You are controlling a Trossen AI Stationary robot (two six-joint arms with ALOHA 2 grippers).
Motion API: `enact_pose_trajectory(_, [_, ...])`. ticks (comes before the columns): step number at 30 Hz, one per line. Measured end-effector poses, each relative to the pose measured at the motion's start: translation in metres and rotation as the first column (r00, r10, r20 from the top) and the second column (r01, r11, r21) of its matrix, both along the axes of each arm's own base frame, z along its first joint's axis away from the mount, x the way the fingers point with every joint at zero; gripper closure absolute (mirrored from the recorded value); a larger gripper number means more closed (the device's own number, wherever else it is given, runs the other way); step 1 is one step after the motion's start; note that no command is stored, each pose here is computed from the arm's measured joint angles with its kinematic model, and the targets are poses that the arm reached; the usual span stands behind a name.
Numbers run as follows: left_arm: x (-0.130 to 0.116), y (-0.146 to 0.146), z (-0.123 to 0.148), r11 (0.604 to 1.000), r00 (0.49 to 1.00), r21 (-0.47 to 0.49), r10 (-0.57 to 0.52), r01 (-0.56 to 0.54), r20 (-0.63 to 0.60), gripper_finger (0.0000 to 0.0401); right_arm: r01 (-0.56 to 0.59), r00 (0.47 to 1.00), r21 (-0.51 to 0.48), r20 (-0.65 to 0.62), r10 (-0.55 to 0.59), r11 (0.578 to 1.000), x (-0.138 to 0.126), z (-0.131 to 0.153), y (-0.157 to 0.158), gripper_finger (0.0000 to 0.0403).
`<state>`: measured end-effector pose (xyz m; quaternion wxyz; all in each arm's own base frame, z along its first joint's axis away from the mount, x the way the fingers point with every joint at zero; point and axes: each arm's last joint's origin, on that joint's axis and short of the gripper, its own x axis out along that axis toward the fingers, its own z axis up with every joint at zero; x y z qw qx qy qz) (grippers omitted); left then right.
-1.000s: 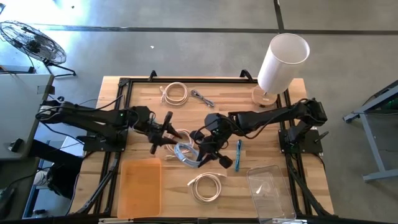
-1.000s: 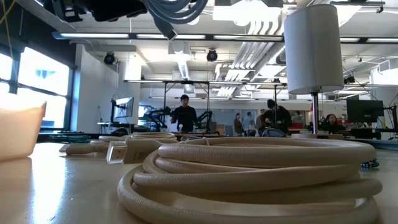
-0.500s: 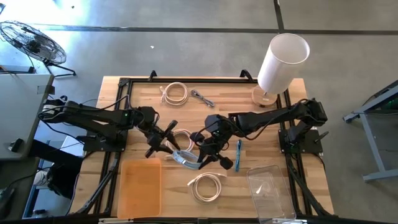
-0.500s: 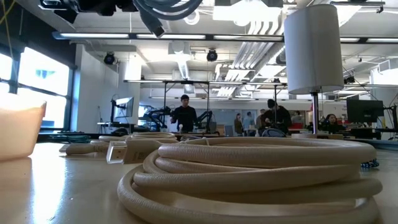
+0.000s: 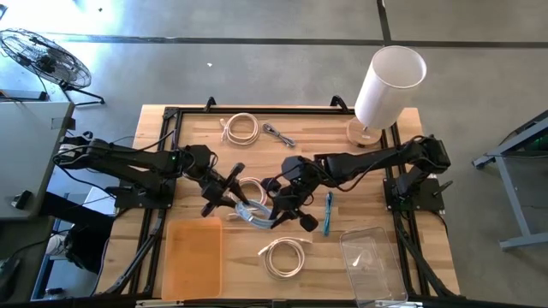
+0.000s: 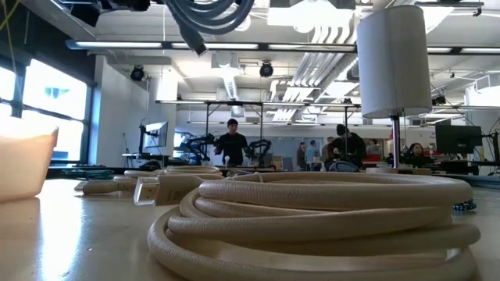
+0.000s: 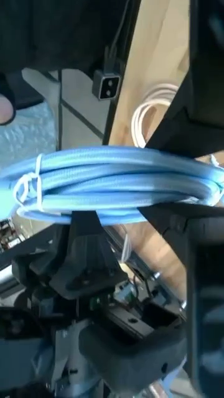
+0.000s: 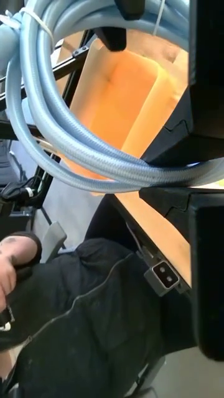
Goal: Pick & Place USB Port
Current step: Put the light blue HDMI cable into the orange bin
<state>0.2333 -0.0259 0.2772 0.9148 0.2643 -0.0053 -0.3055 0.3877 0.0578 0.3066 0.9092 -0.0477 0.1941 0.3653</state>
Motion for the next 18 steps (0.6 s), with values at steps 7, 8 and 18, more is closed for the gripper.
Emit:
enact_pose_trajectory(7, [0.0004,0.0009,-0.0006,0.999,0.999,0.006,0.044,-0.044,-0.007,0.0340,0.051,0.999,-0.020,-0.006,-0.051,0.999,0.0006,-0.0011,-0.0005,0.0340])
enact_pose_trajectory(8, [0.0004,0.0010,-0.0009,0.999,0.999,0.006,0.047,-0.047,-0.011,0.0340,0.069,0.997,-0.019,-0.014,-0.070,0.997,0.0008,-0.0012,-0.0008,0.0329])
enact_pose_trajectory(18, [-0.0029,0.0032,-0.0037,0.992,0.989,-0.007,0.121,-0.122,-0.083,0.0340,0.260,0.964,-0.107,-0.032,-0.265,0.960,0.0022,-0.0052,-0.0053,0.0239])
